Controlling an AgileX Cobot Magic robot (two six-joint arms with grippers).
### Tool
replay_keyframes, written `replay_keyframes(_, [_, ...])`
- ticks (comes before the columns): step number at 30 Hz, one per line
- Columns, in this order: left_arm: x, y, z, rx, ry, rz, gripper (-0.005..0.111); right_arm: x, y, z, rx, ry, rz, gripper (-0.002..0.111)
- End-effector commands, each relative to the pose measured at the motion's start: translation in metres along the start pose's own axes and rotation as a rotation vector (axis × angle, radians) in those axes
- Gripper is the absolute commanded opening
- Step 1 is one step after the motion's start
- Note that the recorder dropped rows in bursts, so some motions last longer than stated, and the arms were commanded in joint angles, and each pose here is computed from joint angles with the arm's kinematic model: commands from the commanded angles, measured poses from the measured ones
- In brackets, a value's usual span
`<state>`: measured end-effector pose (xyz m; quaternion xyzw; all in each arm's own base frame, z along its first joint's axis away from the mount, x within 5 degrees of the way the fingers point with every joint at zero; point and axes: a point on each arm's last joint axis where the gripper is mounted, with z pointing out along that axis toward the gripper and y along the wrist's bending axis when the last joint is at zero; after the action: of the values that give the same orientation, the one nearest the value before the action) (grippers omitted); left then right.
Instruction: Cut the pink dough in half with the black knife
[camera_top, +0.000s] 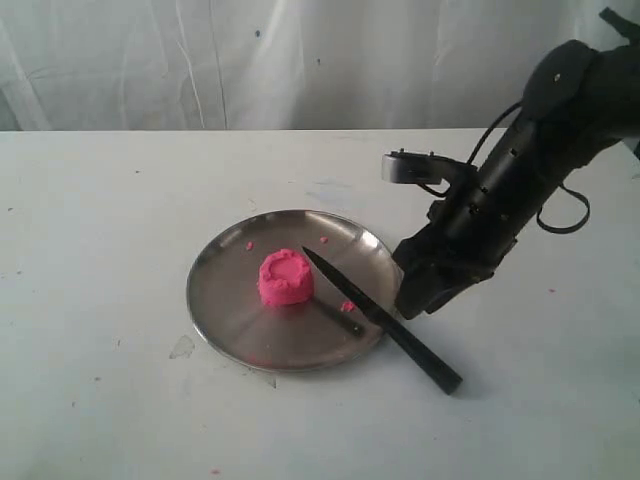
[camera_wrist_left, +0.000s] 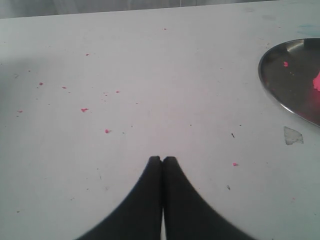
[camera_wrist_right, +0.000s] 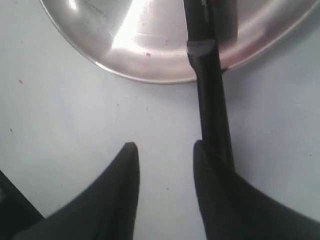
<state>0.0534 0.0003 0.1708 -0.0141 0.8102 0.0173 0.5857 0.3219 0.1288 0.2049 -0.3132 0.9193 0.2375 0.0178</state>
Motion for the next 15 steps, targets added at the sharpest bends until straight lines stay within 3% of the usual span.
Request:
replay_keyframes(1, [0.000,0.000,0.000,0.007,-0.007,-0.004,0.000,0.005,0.002,0.007,-0.012,0.022,-0.057,0.037])
replay_keyframes(6, [0.000,0.000,0.000,0.007,-0.007,-0.004,0.000,0.006,0.006,0.020,0.064,0.043,-0.147,0.044])
replay_keyframes(15, [0.000,0.000,0.000,0.007,-0.007,-0.004,0.000,0.004,0.027,0.046,0.381,0.160,-0.240,0.044])
